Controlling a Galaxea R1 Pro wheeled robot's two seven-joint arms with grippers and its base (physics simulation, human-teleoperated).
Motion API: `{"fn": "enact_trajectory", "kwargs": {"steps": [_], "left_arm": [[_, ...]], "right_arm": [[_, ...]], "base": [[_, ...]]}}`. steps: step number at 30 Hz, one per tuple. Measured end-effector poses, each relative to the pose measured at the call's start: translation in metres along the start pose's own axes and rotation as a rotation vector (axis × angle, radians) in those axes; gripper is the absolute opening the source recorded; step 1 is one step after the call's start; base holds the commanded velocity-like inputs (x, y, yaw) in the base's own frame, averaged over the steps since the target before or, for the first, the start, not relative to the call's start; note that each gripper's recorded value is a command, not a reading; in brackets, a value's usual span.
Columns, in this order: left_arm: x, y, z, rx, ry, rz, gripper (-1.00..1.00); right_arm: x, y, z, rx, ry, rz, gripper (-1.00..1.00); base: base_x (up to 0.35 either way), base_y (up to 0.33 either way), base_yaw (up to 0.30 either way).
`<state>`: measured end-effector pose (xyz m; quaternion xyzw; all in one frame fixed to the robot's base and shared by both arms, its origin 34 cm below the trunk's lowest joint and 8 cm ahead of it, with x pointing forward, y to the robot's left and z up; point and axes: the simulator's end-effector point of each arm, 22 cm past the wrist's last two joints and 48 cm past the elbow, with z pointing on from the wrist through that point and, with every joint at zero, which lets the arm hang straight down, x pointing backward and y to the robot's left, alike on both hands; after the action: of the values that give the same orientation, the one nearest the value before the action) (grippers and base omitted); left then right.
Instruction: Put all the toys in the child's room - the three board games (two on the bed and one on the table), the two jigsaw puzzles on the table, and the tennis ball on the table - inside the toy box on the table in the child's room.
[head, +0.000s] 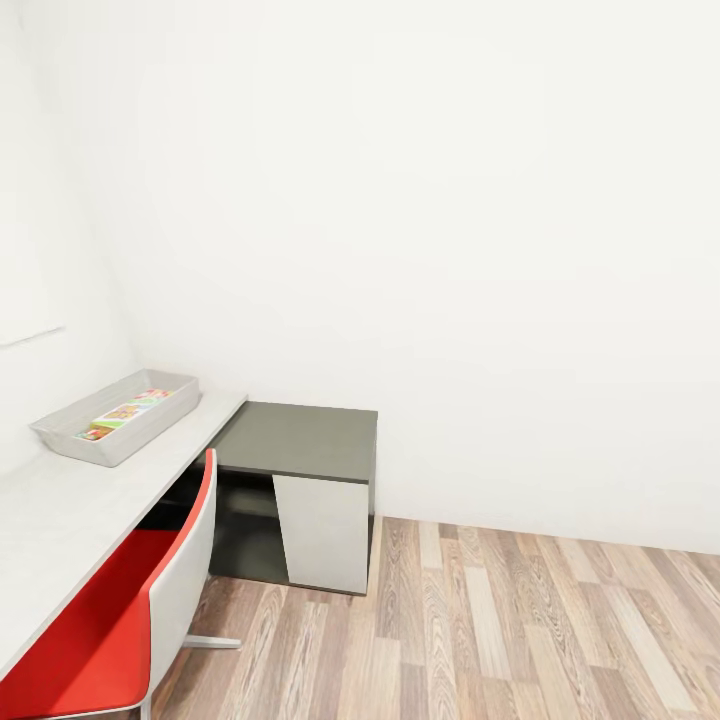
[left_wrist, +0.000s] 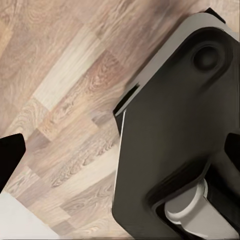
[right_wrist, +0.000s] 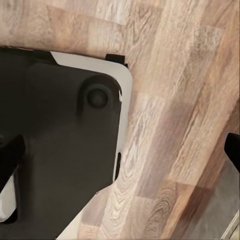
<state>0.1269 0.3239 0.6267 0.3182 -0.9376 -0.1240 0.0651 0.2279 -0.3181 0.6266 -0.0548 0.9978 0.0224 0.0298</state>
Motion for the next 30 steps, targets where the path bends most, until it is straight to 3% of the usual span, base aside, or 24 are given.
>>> {"fn": "enact_trajectory", "kwargs": {"steps": [2, 6, 13, 30], "left_arm": [[0.004, 0.004, 0.001, -0.007, 0.004, 0.001, 1.00], [0.016, 0.016, 0.004, -0.024, 0.014, 0.003, 1.00], [0.021, 0.022, 0.006, -0.032, 0.018, 0.004, 1.00], [0.024, 0.024, 0.006, -0.036, 0.020, 0.004, 1.00]], "right_arm": [[-0.001, 0.009, 0.001, -0.012, -0.001, 0.000, 1.00], [-0.005, 0.050, 0.005, -0.064, -0.006, 0.001, 1.00], [-0.008, 0.081, 0.007, -0.104, -0.010, 0.001, 1.00], [-0.009, 0.088, 0.007, -0.113, -0.012, 0.002, 1.00]], "base": [[0.000, 0.000, 0.000], [0.000, 0.000, 0.000], [0.000, 0.000, 0.000], [0.000, 0.000, 0.000]]}}
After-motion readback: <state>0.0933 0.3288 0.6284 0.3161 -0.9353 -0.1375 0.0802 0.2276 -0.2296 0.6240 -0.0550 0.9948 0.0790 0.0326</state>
